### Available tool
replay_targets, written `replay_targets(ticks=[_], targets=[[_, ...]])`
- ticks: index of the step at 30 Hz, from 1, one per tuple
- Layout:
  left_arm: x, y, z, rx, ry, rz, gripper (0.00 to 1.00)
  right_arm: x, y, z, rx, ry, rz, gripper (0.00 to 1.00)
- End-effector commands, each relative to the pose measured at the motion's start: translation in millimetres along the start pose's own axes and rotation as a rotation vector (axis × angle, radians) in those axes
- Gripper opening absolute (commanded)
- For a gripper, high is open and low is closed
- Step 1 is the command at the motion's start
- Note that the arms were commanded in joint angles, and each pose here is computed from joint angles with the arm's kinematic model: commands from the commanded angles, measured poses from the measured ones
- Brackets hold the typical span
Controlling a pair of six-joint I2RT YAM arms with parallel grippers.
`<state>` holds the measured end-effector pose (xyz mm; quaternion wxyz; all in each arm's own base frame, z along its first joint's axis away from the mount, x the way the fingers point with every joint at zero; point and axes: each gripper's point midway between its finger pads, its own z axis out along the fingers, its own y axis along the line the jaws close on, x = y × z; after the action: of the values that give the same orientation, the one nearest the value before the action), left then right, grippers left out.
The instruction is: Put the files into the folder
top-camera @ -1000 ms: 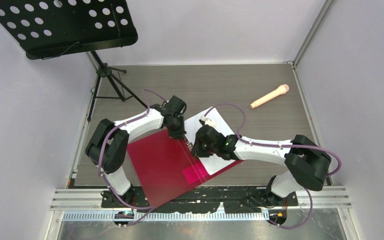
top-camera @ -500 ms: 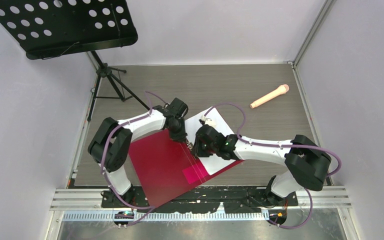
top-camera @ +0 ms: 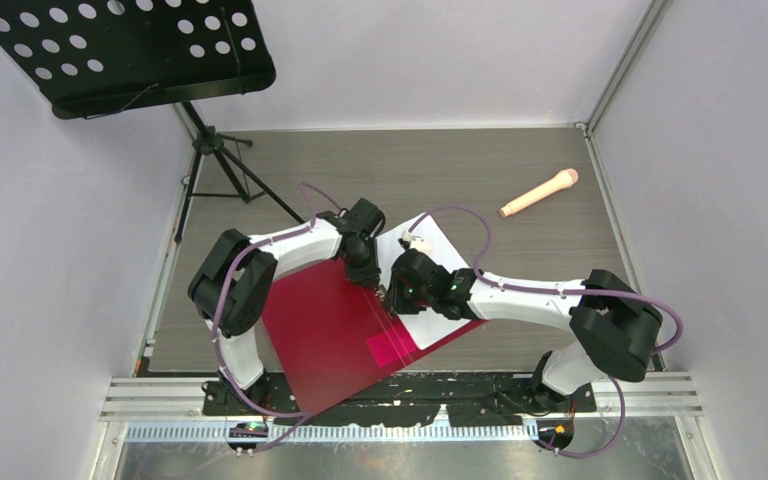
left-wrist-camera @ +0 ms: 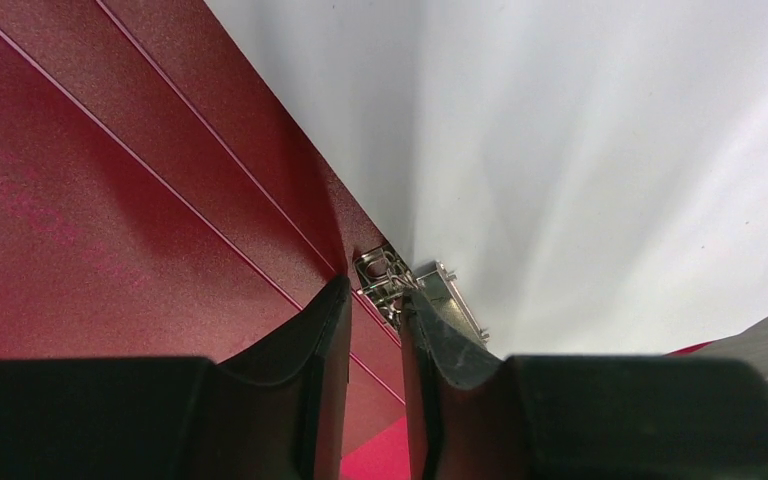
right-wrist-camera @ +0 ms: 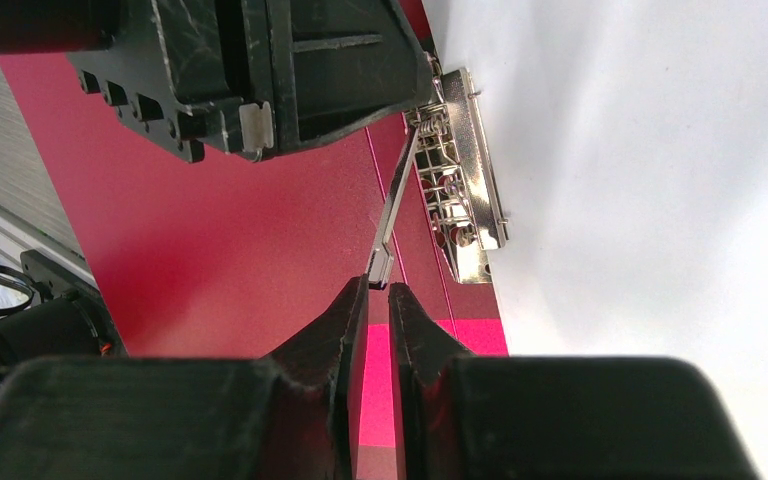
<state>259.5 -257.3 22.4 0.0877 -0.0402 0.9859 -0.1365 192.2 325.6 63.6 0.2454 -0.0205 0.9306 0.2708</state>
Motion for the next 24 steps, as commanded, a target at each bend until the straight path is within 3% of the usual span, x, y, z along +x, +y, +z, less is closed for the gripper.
replay_targets(ticks=[1, 5, 12, 18, 24], targets=[[-17, -3, -5, -0.033, -0.057, 0.033, 0.24, 0, -14, 0, 0.071, -0.006, -0.023, 0.18], [-15, 2, -3, -0.064, -0.051, 0.063, 0.14, 0, -14, 0, 0.072, -0.007, -0.021, 0.18], [-2, 8, 3, -0.101, -0.003, 0.126, 0.08, 1, -17, -1, 0.078, -0.007, -0.022, 0.18], [5, 8, 1, -0.089, 0.013, 0.142, 0.17, 2, -19, 1, 0.083, -0.004, -0.021, 0.18], [8, 7, 6, -0.089, 0.029, 0.131, 0.17, 3, -19, 1, 0.083, -0.001, -0.021, 0.18]])
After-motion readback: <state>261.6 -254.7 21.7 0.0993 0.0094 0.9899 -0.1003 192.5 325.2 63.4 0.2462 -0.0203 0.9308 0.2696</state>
